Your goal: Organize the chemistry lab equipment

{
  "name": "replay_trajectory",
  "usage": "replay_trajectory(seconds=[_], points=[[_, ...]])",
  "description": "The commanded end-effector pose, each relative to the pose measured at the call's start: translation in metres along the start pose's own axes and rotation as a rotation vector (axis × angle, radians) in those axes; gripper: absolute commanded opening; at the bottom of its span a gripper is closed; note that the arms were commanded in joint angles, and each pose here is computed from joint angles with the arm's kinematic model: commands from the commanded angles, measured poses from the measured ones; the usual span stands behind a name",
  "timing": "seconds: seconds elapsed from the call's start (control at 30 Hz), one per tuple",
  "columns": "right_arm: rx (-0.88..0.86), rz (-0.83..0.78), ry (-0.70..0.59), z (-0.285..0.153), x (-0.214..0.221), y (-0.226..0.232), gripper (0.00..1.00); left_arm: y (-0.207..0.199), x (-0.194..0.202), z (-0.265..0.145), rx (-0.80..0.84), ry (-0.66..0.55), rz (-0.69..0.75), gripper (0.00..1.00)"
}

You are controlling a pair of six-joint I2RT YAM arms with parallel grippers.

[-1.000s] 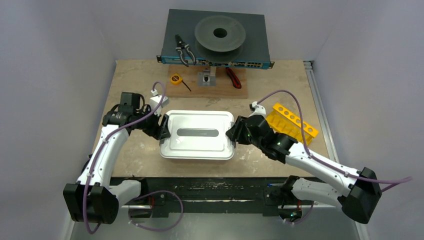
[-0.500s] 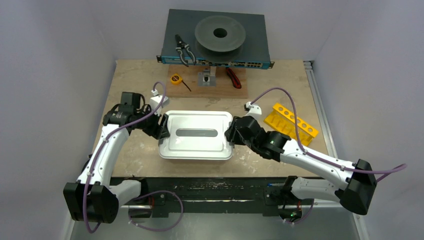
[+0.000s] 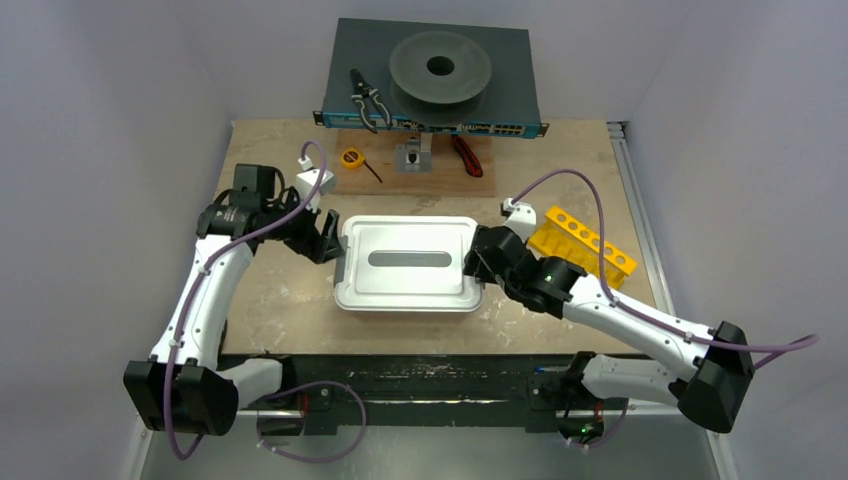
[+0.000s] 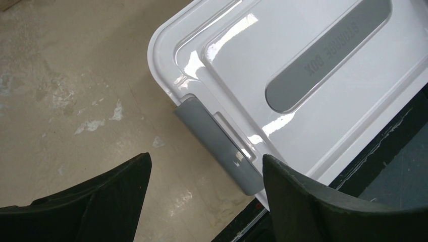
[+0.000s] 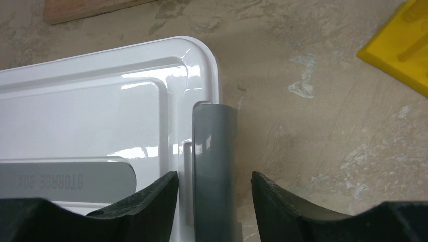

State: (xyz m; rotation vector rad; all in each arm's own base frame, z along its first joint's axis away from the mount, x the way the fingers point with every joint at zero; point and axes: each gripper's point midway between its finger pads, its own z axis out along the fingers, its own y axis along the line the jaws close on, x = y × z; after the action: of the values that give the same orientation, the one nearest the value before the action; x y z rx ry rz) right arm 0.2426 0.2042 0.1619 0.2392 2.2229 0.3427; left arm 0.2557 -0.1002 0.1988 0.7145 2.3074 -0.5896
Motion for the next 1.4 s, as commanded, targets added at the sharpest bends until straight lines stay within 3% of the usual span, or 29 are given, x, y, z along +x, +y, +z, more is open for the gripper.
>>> replay_trajectory(seconds=[0.0, 0.17, 0.37, 0.5, 0.63, 0.87, 0.93, 1.37], points=[[-0.032, -0.037, -0.061, -0.009, -0.024, 0.002, 0.6, -0.011, -0.012, -0.01, 0.029, -0.031, 0.001, 0.85], [-0.112, -0.019, -0.086, -0.027, -0.059, 0.005, 0.74, -0.009, -0.013, -0.02, -0.016, -0.027, -0.003, 1.0], [-0.044, 0.025, -0.164, -0.025, -0.09, -0.036, 0.9, 0.018, -0.025, -0.03, -0.109, -0.136, -0.039, 1.0], [0.084, 0.015, -0.31, -0.002, -0.102, -0.07, 0.99, 0.055, -0.029, -0.024, -0.195, -0.237, -0.119, 1.0], [0.127, 0.023, -0.445, 0.023, -0.1, -0.087, 0.99, 0.083, -0.024, -0.009, -0.284, -0.296, -0.141, 1.0], [0.315, -0.088, -0.443, 0.071, -0.109, -0.106, 0.99, 0.116, 0.0, 0.024, -0.37, -0.335, -0.108, 1.0], [0.342, -0.108, -0.503, 0.077, -0.114, -0.116, 0.99, 0.123, -0.001, 0.029, -0.401, -0.392, -0.059, 1.0], [0.24, -0.235, -0.536, 0.093, -0.138, -0.119, 0.99, 0.145, 0.005, 0.051, -0.457, -0.542, -0.095, 1.0]])
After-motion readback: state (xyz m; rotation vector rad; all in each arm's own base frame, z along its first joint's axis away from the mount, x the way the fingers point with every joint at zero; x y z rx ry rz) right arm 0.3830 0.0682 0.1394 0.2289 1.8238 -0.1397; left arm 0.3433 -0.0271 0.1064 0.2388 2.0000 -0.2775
